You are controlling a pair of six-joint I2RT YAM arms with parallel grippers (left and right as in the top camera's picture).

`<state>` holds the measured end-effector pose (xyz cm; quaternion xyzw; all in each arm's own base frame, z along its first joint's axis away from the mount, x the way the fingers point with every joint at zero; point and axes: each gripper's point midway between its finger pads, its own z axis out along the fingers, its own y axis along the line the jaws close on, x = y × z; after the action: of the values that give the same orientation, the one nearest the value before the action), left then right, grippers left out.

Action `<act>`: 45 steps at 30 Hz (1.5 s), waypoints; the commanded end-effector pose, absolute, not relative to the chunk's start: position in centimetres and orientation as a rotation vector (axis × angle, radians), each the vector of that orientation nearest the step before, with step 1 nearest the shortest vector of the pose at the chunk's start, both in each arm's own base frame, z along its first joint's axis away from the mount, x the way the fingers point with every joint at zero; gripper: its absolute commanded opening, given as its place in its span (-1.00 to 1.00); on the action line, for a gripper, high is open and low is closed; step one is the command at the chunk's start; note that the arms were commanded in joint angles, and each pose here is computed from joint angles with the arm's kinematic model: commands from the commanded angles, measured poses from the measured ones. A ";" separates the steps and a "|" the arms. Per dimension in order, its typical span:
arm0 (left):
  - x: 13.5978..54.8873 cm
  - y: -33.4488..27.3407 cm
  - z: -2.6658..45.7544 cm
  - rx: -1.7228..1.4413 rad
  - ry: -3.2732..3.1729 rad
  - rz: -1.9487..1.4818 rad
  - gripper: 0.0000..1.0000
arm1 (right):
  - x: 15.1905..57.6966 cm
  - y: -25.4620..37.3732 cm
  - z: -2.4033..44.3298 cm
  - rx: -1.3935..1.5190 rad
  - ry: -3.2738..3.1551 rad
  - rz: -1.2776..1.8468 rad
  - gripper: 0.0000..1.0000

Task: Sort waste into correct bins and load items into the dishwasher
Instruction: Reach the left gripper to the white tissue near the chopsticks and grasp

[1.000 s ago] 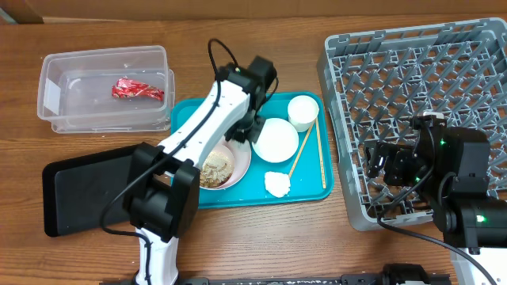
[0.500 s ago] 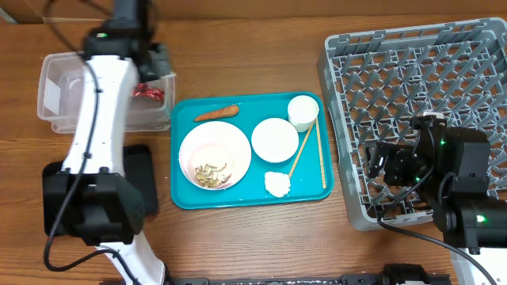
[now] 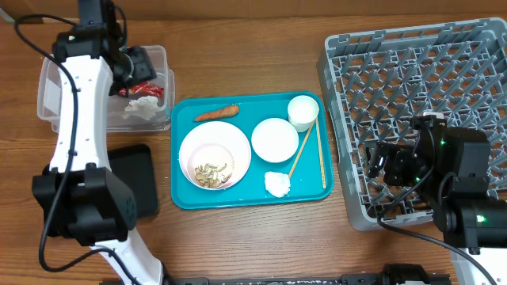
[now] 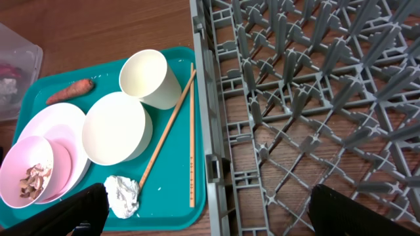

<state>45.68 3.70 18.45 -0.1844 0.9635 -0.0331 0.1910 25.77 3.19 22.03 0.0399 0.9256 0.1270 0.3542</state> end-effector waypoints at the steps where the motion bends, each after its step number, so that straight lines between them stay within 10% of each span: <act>1: 43.6 -2.8 23.5 -0.284 2.676 -0.229 0.31 | 26.1 3.2 23.3 0.100 2.357 0.334 1.00; 17: 28.8 -21.9 14.4 0.482 3.048 -0.121 0.35 | 26.0 3.2 23.3 0.101 2.362 0.334 1.00; 45: 26.0 -25.2 5.6 1.090 2.824 -0.025 0.68 | 26.0 3.2 23.3 0.101 2.360 0.335 1.00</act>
<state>26.30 -25.17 5.93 0.3643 0.9293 -0.0071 0.0598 25.71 3.19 21.98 0.0401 0.9262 0.1269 0.3528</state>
